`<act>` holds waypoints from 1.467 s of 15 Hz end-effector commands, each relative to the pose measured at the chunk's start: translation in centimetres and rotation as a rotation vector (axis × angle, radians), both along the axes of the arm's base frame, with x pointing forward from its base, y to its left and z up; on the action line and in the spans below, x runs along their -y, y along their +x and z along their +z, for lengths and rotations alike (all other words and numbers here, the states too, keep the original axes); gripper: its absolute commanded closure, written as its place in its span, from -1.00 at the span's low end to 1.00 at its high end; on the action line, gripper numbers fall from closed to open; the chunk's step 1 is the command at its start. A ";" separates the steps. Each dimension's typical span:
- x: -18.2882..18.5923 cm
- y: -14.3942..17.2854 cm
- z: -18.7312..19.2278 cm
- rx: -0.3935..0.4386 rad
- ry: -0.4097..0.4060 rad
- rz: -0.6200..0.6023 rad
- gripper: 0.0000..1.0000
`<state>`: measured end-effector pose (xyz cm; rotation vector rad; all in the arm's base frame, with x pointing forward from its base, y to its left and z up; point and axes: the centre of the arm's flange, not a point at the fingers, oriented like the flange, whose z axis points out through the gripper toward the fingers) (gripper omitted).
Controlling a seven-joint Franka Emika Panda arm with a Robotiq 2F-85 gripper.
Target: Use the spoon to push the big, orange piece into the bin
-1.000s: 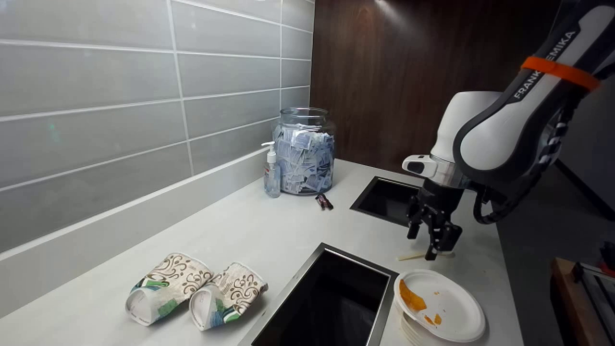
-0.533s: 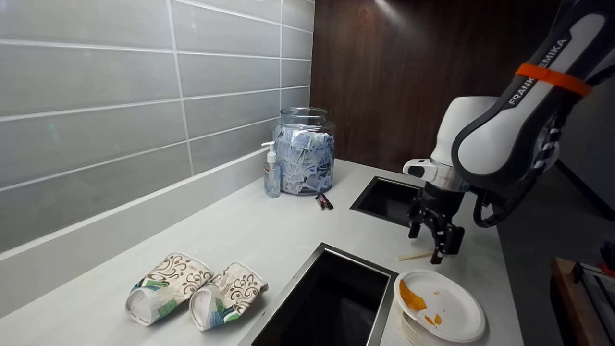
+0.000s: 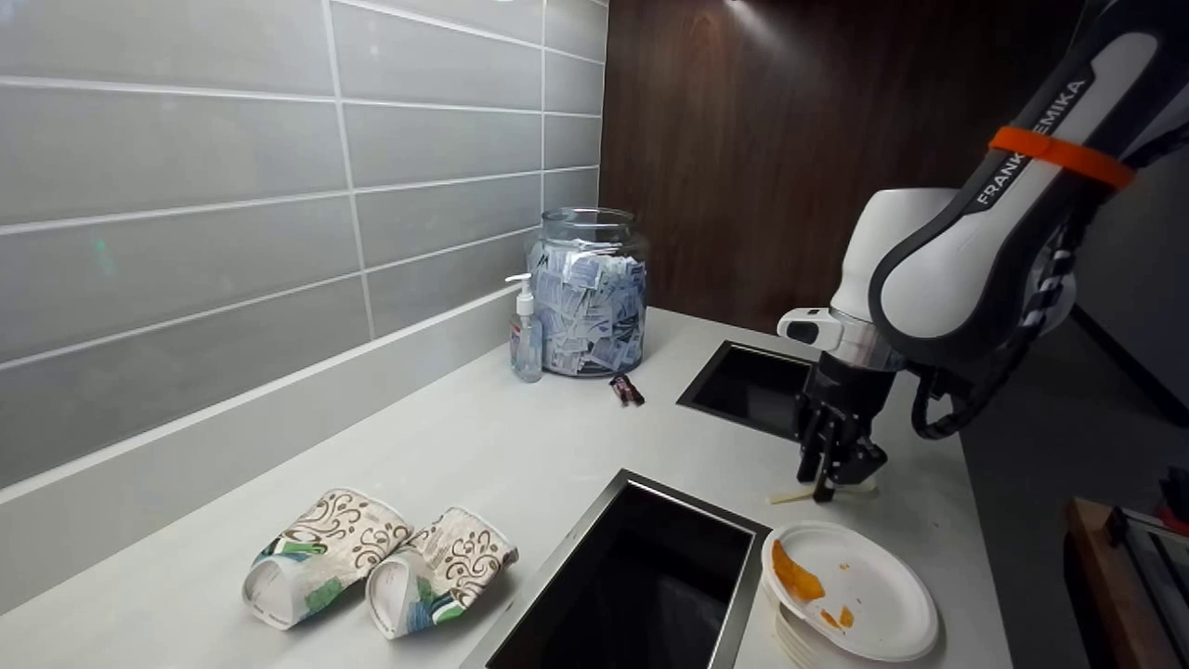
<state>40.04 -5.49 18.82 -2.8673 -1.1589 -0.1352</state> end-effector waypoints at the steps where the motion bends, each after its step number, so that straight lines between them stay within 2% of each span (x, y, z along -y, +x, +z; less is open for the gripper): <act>1: -0.2 0.0 0.6 0.015 -0.007 -0.002 0.91; 3: -0.4 0.0 1.1 0.016 -0.006 -0.003 1.00; 4: -0.4 0.0 1.3 0.015 -0.004 -0.006 0.94; 8: -0.7 0.1 2.0 0.000 0.002 -0.023 0.93; 12: -1.5 -0.1 3.3 -0.016 0.057 0.016 0.93; 14: -2.5 -0.3 4.3 -0.034 0.101 0.048 0.93; 17: -4.9 -0.8 5.6 -0.067 0.208 0.133 0.93; 22: -8.8 -1.6 5.1 -0.088 0.391 0.352 0.93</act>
